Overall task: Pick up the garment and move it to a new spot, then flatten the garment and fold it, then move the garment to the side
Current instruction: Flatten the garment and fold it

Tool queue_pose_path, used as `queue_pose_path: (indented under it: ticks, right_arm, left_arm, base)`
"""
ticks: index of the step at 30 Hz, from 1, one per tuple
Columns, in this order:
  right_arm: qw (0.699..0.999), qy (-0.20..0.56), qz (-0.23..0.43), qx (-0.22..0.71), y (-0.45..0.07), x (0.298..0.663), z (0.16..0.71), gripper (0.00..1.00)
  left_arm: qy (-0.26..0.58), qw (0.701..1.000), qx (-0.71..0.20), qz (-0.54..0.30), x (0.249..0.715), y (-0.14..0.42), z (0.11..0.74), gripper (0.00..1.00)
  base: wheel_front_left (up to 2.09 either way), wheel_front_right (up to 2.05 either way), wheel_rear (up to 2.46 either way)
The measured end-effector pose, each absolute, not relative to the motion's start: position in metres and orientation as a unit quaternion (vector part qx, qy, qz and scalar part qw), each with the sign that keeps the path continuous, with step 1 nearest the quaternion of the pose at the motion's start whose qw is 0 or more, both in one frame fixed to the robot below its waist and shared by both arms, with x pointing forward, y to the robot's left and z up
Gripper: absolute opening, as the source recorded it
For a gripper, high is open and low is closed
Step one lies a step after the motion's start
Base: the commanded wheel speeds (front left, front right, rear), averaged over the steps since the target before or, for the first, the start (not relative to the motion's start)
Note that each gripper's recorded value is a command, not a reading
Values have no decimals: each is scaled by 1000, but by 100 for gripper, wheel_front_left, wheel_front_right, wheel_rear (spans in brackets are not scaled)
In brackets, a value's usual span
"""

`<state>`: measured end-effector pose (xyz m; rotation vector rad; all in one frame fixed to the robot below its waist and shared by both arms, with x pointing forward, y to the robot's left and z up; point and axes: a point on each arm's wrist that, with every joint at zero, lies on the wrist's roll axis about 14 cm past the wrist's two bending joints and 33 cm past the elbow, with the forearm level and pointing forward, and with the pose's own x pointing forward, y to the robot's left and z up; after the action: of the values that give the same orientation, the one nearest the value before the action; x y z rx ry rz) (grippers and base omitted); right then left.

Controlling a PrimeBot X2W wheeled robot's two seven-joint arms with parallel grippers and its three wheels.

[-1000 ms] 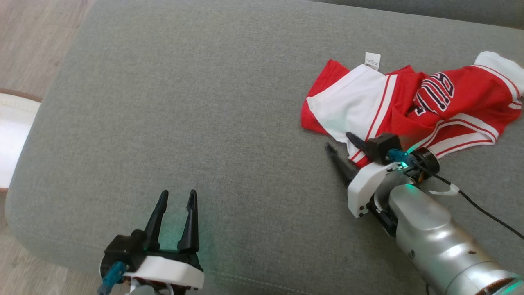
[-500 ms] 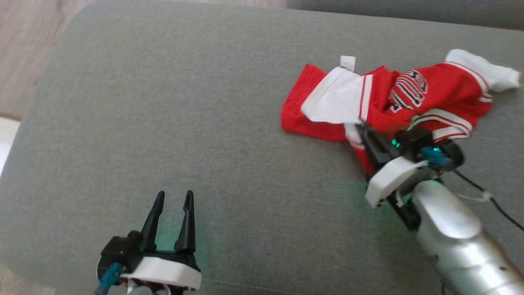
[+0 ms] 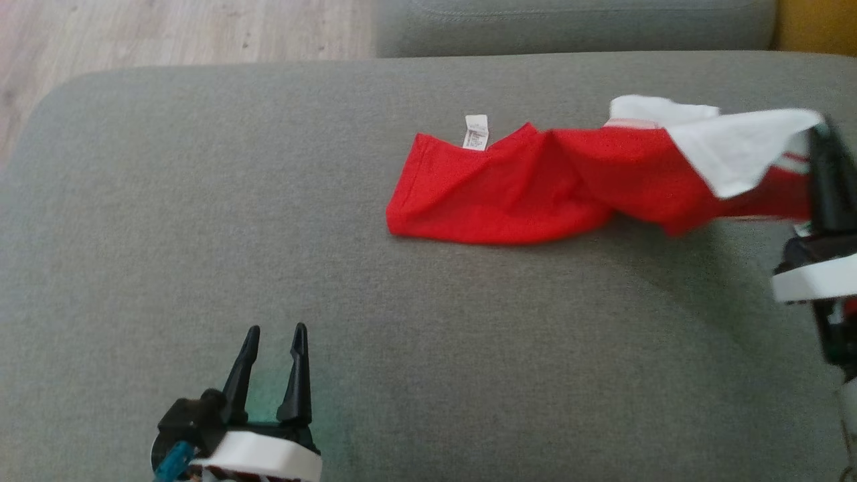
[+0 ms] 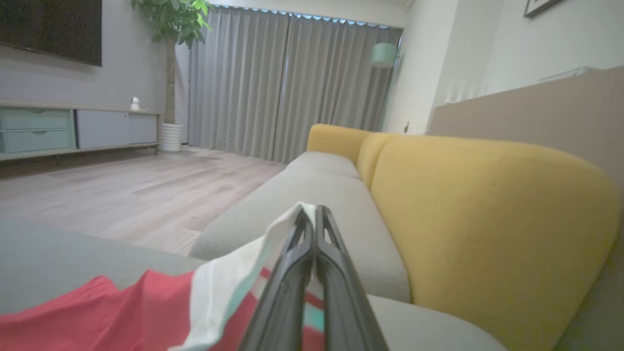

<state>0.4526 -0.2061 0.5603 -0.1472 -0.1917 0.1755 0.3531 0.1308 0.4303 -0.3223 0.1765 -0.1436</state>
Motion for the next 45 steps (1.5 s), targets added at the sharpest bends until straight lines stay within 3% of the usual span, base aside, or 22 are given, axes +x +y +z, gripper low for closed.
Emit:
queue_pose_path:
  ticks: [7, 14, 20, 25, 31, 34, 38, 45]
  right_arm:
    - [983, -140, 68, -98, -218, 453, 594, 0]
    - [961, -200, 132, -139, -174, 485, 645, 0]
    - [910, -286, 232, -194, -83, 521, 723, 0]
    - [876, -347, 258, -212, -27, 544, 795, 0]
    - [841, -384, 313, -217, 50, 545, 824, 0]
    - [825, -399, 342, -208, 82, 538, 828, 0]
    - [826, -391, 356, -196, 91, 543, 818, 0]
    - [886, -232, 346, -202, 22, 572, 684, 0]
  left_arm:
    - [85, 980, -159, -79, 352, 127, 433, 100]
    - [91, 981, -160, -63, 345, 136, 428, 100]
    - [98, 981, -164, -43, 335, 145, 424, 100]
    - [101, 979, -176, -19, 320, 155, 421, 100]
    - [99, 978, -181, 41, 292, 184, 419, 100]
    - [98, 975, -182, 80, 276, 202, 417, 100]
    - [105, 970, -185, 116, 259, 217, 410, 100]
    - [112, 974, -184, 72, 279, 197, 409, 100]
  base:
    - [0, 0, 0]
    - [0, 0, 0]
    - [0, 0, 0]
    - [0, 0, 0]
    - [0, 0, 0]
    - [0, 0, 0]
    - [0, 0, 0]
    - [0, 0, 0]
